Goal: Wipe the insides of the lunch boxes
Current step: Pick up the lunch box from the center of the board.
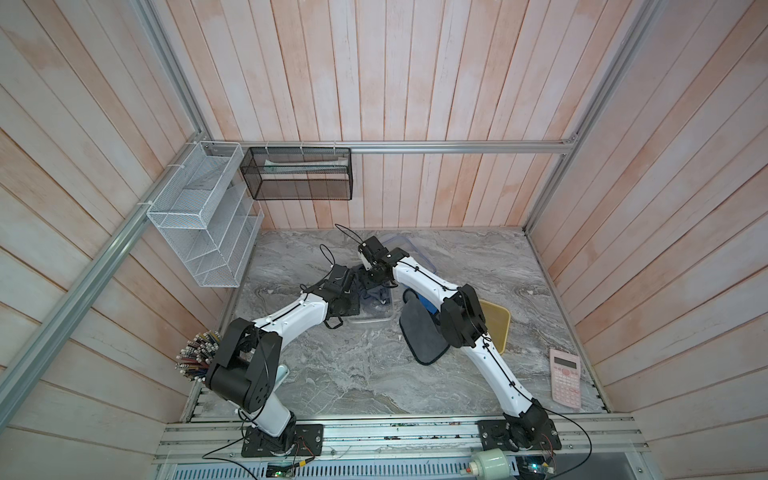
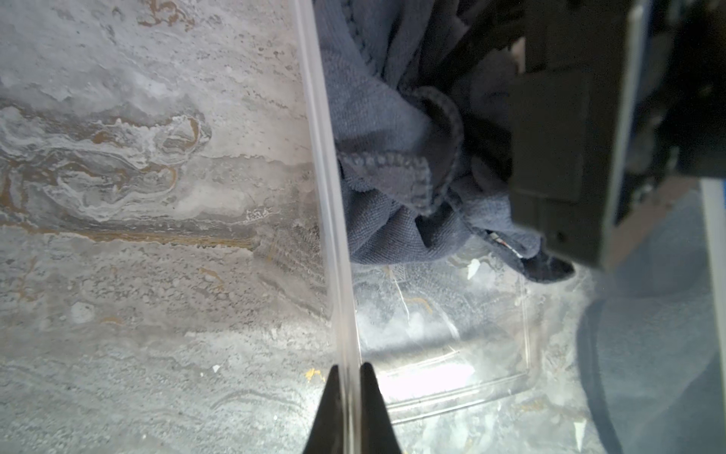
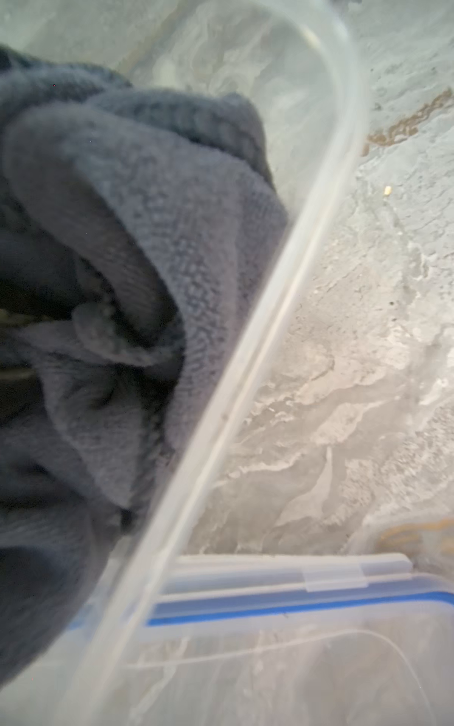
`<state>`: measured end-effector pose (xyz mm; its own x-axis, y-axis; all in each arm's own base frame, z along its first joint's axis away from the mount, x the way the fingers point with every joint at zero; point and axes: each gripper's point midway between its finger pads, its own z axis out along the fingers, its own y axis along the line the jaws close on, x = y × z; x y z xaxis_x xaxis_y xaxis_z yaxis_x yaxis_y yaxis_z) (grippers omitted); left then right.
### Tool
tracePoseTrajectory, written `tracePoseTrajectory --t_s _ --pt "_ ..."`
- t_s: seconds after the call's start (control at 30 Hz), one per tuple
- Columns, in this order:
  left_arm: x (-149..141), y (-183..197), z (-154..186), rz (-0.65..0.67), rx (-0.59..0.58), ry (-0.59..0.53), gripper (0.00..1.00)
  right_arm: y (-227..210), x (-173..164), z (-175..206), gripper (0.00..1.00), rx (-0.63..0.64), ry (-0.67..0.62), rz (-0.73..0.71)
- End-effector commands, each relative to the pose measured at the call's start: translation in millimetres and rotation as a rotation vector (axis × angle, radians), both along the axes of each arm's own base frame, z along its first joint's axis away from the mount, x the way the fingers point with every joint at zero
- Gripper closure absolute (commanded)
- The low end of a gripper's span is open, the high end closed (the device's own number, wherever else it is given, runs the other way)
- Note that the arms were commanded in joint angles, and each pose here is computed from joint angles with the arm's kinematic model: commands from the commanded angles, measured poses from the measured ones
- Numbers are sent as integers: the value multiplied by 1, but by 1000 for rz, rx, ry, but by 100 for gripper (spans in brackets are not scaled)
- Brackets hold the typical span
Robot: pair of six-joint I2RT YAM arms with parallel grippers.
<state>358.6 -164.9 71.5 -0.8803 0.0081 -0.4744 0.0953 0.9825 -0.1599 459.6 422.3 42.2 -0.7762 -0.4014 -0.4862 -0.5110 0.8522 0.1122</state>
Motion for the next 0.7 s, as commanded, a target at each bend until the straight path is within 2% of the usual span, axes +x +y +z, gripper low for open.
tracePoseTrajectory --t_s 0.0,0.17,0.3,0.47,0.67 --pt "-43 -13 -31 -150 55 162 95 -9 26 -29 100 -17 -46 -53" --pt "-53 -12 -40 -202 107 186 95 -4 34 -22 100 12 -71 -50" --pt "-47 -10 -34 -191 113 146 95 11 16 -24 100 71 -4 9" --pt "-30 -25 -15 -198 42 68 96 35 -16 -32 100 61 31 73" --pt "-34 -45 -11 -265 -53 68 96 55 -9 -9 100 157 -27 86"
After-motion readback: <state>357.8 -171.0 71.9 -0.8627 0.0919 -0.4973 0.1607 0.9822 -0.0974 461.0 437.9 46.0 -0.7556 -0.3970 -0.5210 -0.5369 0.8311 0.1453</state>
